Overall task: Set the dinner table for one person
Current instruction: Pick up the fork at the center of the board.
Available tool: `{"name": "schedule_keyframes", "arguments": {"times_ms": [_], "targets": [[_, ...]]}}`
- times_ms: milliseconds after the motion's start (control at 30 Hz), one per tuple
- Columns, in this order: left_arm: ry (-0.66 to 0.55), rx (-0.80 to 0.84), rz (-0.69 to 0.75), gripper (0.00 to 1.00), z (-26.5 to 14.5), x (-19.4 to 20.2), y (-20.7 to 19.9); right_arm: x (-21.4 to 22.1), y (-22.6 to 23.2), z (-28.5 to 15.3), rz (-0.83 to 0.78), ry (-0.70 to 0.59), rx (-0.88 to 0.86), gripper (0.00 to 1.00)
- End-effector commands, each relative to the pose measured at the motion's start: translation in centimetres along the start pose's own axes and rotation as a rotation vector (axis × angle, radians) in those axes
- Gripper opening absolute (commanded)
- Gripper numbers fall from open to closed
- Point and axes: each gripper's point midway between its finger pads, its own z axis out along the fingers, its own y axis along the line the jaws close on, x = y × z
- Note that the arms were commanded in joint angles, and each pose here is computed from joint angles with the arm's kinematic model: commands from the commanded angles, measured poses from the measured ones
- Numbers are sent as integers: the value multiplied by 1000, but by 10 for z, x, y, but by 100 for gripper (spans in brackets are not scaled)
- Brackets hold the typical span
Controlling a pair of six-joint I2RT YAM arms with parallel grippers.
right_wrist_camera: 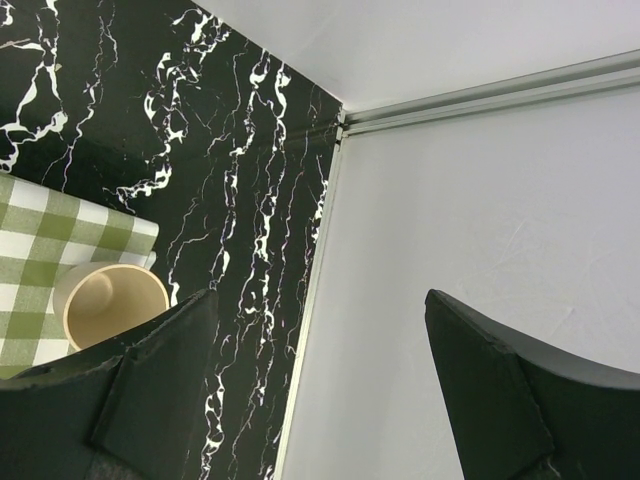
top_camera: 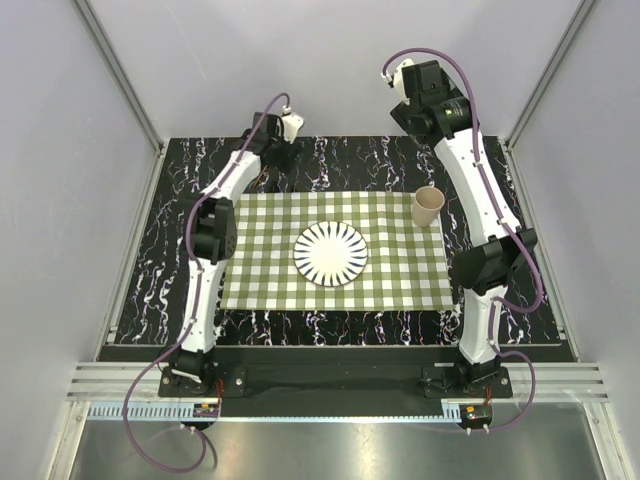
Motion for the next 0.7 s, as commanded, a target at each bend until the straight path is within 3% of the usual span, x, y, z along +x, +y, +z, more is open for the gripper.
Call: {"name": "schedule_keyframes", "arguments": {"times_ms": [0,400,667], "targets": [[-19,-20,88,84,8,-7,-5,-13,-19,-16,30,-43,55,91],[100,-165,71,90,4,30,46,-17,-17,-10,36,-47,60,91],[116,-99,41,96,1,41,45,-23,-16,-10,40,-58,64,91]]}}
